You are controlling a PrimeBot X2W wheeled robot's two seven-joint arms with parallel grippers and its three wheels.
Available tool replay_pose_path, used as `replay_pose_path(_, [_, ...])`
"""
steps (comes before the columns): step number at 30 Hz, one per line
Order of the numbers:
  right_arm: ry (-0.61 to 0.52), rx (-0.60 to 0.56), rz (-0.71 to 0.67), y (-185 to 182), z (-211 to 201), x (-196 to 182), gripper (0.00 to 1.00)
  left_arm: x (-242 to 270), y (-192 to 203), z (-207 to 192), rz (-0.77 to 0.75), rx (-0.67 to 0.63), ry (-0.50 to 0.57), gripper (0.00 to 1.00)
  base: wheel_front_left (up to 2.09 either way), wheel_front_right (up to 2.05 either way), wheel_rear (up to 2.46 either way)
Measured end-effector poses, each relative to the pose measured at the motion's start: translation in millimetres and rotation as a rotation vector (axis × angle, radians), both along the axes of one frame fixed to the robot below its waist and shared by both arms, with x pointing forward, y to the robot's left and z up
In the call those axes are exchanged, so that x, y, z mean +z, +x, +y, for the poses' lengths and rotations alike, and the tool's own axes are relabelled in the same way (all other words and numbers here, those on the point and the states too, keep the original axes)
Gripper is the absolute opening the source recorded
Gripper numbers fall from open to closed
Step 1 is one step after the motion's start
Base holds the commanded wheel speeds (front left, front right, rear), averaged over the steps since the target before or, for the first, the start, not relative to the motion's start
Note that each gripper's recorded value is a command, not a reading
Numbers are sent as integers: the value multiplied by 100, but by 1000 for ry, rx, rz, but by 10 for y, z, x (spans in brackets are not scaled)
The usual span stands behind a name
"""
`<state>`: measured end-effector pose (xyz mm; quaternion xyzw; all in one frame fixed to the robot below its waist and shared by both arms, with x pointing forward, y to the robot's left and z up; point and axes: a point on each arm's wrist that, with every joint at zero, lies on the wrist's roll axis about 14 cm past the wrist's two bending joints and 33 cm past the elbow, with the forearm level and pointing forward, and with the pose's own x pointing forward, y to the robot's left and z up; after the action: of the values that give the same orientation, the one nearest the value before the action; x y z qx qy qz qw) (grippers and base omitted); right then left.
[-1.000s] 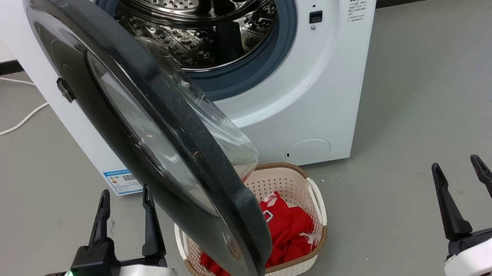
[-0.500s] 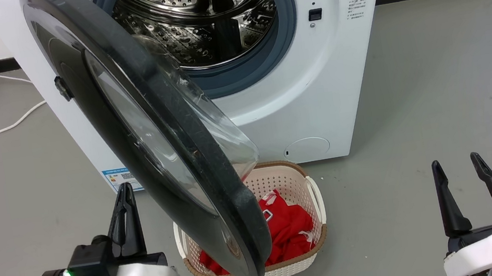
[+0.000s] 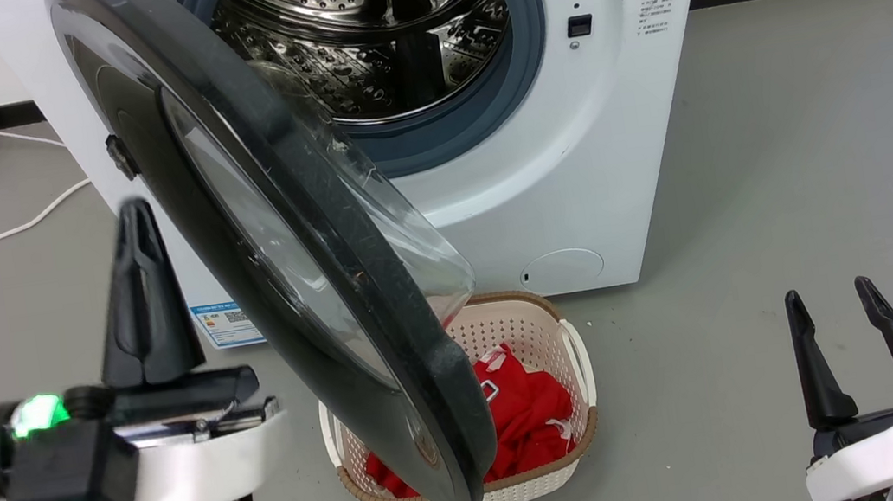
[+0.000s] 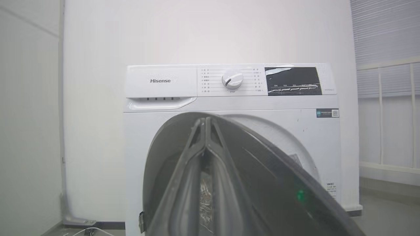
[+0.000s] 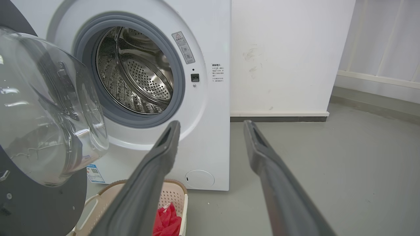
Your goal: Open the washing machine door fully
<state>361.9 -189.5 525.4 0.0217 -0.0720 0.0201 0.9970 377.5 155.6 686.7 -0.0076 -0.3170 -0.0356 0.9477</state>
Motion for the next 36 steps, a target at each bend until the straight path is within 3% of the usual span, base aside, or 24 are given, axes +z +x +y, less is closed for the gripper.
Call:
replay_pose_path(7, [6, -7, 4, -2, -22, -12, 100, 757, -363, -230, -275, -70, 6, 0, 0, 0, 0])
replay_pose_path(9, [8, -16, 8, -15, -51, -25, 100, 945, -545, -435, -356, -155, -5, 0, 0, 0, 0])
replay_pose_path(13, [10, -22, 11, -23, -71, -36, 100, 929, -649, -699, -354, -283, -23, 0, 0, 0, 0])
replay_pose_path(21, [16, -24, 20, -23, -76, -63, 100, 517, -685, -1208, -167, -506, -21, 0, 0, 0, 0])
replay_pose_path(26, [17, -17, 27, -26, -50, -87, 100, -19, -755, -1557, 67, -639, 10, 0, 0, 0, 0])
replay_pose_path(36, [26, -16, 36, -22, -47, -118, 100, -831, -772, -1555, 393, -612, -16, 0, 0, 0, 0])
